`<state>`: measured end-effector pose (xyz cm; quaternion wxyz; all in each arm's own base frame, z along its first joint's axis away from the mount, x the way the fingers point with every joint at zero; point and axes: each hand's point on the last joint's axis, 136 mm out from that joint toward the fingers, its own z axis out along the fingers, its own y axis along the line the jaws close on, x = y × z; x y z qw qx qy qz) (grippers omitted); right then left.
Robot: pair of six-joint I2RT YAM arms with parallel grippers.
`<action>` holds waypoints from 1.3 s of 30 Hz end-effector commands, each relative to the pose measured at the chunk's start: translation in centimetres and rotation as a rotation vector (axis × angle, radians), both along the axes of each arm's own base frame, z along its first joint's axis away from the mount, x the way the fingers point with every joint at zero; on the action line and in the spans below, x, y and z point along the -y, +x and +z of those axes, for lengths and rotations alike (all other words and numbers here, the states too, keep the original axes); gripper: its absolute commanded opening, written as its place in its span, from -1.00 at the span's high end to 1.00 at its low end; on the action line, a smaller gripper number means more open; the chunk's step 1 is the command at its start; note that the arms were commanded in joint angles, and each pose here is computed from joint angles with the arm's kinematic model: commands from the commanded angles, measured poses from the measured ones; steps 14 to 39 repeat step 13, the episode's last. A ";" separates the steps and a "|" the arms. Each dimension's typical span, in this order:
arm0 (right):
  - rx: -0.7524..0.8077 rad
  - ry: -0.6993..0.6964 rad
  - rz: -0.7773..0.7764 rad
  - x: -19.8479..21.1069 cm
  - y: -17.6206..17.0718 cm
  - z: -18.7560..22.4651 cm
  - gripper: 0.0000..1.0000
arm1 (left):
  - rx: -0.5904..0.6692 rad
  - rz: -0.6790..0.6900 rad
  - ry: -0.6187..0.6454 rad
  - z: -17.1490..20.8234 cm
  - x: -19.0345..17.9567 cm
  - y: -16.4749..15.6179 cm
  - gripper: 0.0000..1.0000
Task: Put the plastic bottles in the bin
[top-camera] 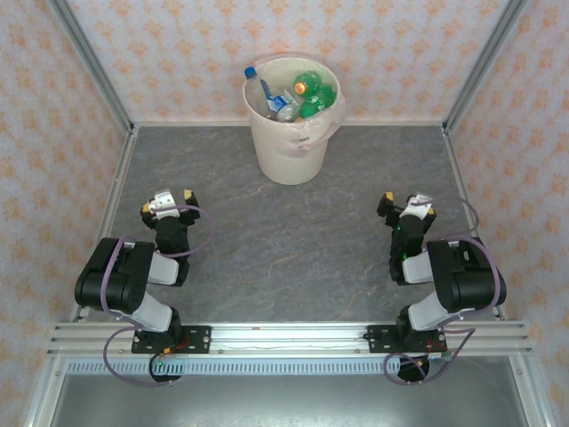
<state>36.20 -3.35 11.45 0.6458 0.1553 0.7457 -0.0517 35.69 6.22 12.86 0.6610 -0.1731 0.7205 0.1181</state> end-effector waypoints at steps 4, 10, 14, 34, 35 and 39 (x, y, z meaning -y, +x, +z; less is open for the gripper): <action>0.049 0.018 0.017 -0.3 0.5 1.3 -1.00 | 0.045 -0.027 -0.010 0.8 0.4 0.2 -0.99; 0.047 0.017 0.017 -0.3 0.5 1.2 -1.00 | 0.035 -0.059 -0.002 0.8 1.0 0.5 -0.99; 0.049 0.017 0.016 -0.3 0.5 1.2 -1.00 | 0.037 -0.059 0.001 0.8 1.0 0.4 -0.99; 0.049 0.017 0.016 -0.3 0.5 1.2 -1.00 | 0.037 -0.059 0.001 0.8 1.0 0.4 -0.99; 0.049 0.017 0.016 -0.3 0.5 1.2 -1.00 | 0.037 -0.059 0.001 0.8 1.0 0.4 -0.99; 0.049 0.017 0.016 -0.3 0.5 1.2 -1.00 | 0.037 -0.059 0.001 0.8 1.0 0.4 -0.99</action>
